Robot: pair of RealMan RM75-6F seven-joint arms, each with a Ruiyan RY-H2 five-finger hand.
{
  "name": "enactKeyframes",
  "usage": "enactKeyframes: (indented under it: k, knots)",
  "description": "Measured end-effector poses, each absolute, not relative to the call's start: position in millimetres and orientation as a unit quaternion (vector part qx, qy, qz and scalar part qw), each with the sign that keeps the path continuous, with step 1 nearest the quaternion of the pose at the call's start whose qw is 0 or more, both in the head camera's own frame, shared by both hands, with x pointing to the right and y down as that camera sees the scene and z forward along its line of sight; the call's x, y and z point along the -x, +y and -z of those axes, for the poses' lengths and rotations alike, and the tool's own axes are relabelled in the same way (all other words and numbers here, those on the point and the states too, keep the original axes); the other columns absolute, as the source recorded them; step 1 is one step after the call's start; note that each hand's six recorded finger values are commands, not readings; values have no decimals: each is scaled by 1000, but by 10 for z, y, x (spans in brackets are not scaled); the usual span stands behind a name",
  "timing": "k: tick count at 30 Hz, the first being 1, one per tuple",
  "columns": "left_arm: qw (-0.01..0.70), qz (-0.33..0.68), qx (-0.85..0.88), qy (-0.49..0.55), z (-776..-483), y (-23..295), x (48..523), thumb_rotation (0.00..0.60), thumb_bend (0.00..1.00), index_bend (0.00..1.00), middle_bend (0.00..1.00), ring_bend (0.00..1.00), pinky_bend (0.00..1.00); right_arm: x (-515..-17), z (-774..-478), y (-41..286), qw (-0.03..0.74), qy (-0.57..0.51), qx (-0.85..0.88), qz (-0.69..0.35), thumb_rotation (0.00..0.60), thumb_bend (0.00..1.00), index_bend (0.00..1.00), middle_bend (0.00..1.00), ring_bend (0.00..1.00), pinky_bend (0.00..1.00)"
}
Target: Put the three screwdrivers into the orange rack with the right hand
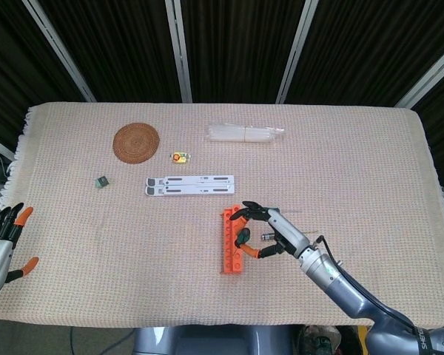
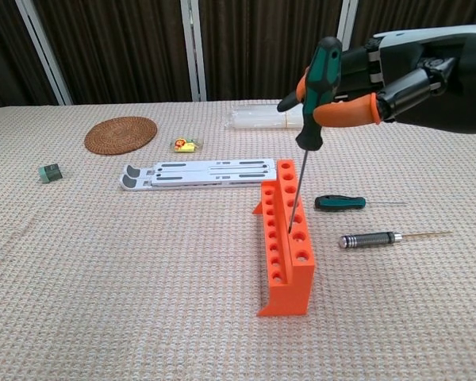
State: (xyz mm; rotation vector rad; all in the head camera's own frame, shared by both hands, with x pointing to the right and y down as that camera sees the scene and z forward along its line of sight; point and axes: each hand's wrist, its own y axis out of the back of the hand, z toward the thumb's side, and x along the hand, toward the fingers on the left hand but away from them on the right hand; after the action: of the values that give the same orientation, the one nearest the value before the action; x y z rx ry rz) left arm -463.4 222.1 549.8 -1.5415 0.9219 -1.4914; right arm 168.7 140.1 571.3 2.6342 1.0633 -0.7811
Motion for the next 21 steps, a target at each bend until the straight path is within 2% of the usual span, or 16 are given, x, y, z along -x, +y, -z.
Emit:
enactKeyframes:
  k: [14, 21]
  knots:
    - [388, 588, 610, 362, -5501, 2236, 4634, 600, 205, 25, 0, 0, 0, -1706, -5810, 1425, 104, 350, -890, 272, 600, 373, 647, 266, 3, 0]
    - [388, 587, 610, 365, -5486, 2224, 4623, 600, 204, 25, 0, 0, 0, -1741, -5736, 1389, 96, 352, -892, 269, 600, 374, 650, 268, 7, 0]
